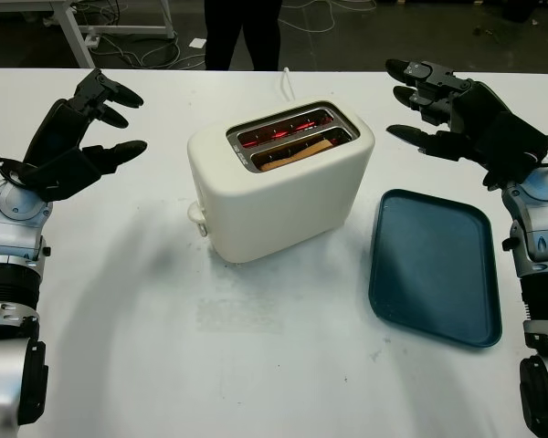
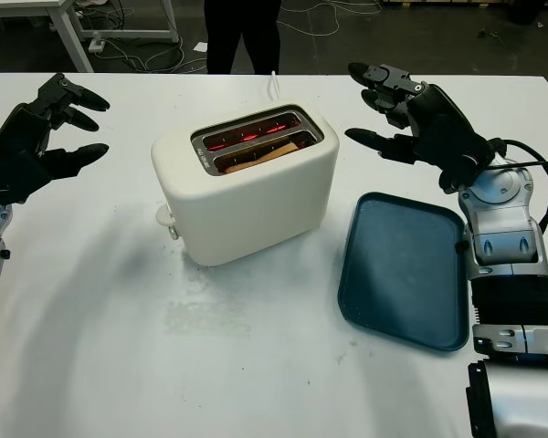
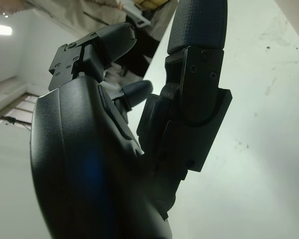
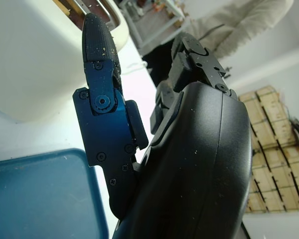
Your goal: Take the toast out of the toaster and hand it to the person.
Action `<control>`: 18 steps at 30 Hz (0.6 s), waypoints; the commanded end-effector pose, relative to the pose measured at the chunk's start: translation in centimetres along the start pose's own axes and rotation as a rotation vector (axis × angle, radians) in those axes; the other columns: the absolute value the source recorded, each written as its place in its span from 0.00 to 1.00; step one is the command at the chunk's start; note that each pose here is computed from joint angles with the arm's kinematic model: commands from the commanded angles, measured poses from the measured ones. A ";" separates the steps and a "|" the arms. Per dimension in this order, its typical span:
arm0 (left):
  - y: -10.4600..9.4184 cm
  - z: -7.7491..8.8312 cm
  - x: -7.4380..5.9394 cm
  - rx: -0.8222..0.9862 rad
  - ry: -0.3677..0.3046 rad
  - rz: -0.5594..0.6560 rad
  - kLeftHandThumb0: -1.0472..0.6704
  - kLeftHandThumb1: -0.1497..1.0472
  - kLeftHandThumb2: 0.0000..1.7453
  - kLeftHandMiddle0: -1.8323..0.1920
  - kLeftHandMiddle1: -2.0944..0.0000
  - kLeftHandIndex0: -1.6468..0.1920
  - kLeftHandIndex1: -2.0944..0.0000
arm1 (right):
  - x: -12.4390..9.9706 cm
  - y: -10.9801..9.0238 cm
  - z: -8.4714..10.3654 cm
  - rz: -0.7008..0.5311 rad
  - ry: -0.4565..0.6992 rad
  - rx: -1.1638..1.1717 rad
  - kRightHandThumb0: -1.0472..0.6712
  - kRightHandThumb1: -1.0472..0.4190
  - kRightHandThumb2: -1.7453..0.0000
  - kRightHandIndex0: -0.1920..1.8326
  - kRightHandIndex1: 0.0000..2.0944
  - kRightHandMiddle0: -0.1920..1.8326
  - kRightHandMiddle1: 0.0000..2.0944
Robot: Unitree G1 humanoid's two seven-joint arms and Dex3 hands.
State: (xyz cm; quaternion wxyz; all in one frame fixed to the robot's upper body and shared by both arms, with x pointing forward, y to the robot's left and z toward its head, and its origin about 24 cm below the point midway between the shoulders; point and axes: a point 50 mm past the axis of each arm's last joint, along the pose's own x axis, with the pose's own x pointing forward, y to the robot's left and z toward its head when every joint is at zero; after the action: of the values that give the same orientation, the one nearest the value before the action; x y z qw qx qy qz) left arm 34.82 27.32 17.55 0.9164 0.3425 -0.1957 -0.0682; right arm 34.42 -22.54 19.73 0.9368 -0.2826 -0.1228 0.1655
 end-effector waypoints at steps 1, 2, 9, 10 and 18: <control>0.2 0.0 -0.2 0.003 -0.002 0.002 0.00 0.89 0.20 0.91 0.26 0.90 0.35 | -0.1 0.2 -0.1 -0.001 0.009 0.004 0.21 0.09 0.89 0.21 0.00 0.22 0.00; 0.2 0.0 -0.2 -0.001 -0.003 0.001 0.00 0.89 0.20 0.91 0.26 0.90 0.35 | -0.1 0.2 -0.1 -0.002 0.010 -0.001 0.21 0.09 0.89 0.22 0.00 0.22 0.00; 0.3 0.1 -0.1 0.013 -0.006 -0.003 0.00 0.89 0.21 0.91 0.26 0.90 0.35 | -0.1 0.2 -0.1 -0.002 0.000 0.003 0.22 0.09 0.88 0.21 0.00 0.22 0.00; 0.3 0.1 -0.1 0.006 -0.006 -0.004 0.00 0.89 0.20 0.91 0.26 0.90 0.35 | -0.1 0.2 -0.1 -0.001 0.005 0.005 0.22 0.09 0.88 0.21 0.00 0.22 0.00; 0.2 0.1 -0.1 0.010 -0.013 -0.002 0.00 0.89 0.21 0.91 0.26 0.90 0.35 | -0.1 0.1 -0.1 0.002 0.003 -0.001 0.22 0.09 0.88 0.21 0.00 0.22 0.00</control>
State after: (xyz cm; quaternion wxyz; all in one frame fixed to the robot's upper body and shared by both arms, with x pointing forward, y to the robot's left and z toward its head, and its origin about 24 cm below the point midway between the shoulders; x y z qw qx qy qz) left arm 34.81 27.29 17.53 0.9171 0.3398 -0.1951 -0.0734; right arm 34.42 -22.54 19.73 0.9368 -0.2828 -0.1226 0.1655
